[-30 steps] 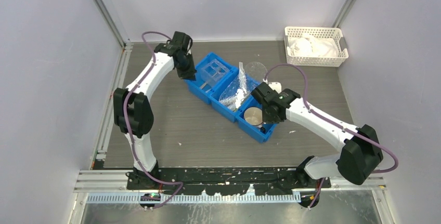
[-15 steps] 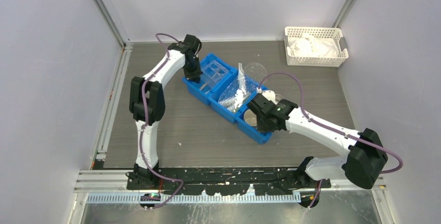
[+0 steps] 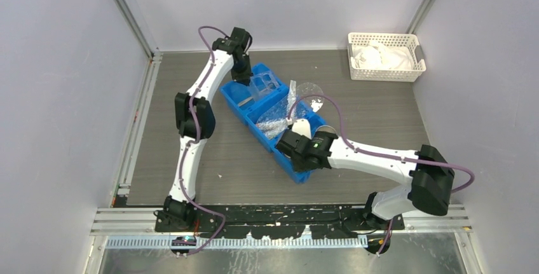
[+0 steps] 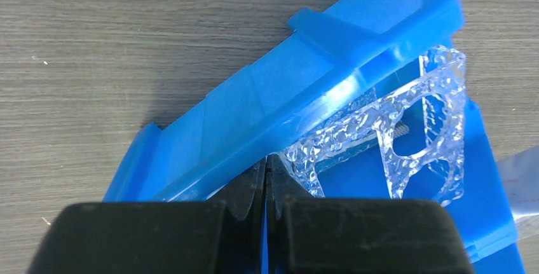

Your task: Prepare toiletry sets of a toothbrush and toothpaste on the tray

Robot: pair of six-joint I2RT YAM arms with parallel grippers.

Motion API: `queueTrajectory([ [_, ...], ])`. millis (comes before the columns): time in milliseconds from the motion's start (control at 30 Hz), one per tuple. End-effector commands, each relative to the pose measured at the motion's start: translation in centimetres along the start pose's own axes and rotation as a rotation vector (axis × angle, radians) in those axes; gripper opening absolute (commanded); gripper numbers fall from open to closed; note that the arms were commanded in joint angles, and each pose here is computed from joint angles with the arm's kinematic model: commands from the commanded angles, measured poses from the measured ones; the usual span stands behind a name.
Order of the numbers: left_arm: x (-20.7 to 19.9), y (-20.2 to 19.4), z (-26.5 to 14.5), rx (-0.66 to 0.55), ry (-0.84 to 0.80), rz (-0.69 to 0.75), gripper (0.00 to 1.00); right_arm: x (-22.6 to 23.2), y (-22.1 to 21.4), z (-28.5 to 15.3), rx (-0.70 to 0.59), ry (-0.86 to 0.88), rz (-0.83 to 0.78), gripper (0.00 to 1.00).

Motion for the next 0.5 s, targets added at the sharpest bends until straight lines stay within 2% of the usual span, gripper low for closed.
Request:
queueTrajectory([
  [0,1.4,1.4,1.0,-0.022,0.024,0.001,0.01,2.6,-0.6,0.4,0.049,0.038,-0.016,0.01],
  [133,0.9,1.6,-2.4,-0.055,-0.016,0.005,0.02,3.0,-0.2,0.6,0.047,0.035,-0.026,0.01],
  [233,0.5,2.1,-6.2,-0.101,-0.052,0.020,0.12,3.0,0.0,0.5,0.038,0.033,-0.025,0.01],
  [467,1.7,1.2,-12.7,-0.169,-0.069,0.004,0.14,3.3,-0.2,0.7,0.043,0.045,-0.027,0.01],
])
Point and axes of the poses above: each gripper's point midway between its finger pads, its own z axis out along the fingers, its own x axis along the line the jaws close on, y = z × x, the point moved 1 cm from there along -z, back along the fingers, and after that the axes turned 15 degrees about -z, right-handed, at the moved point
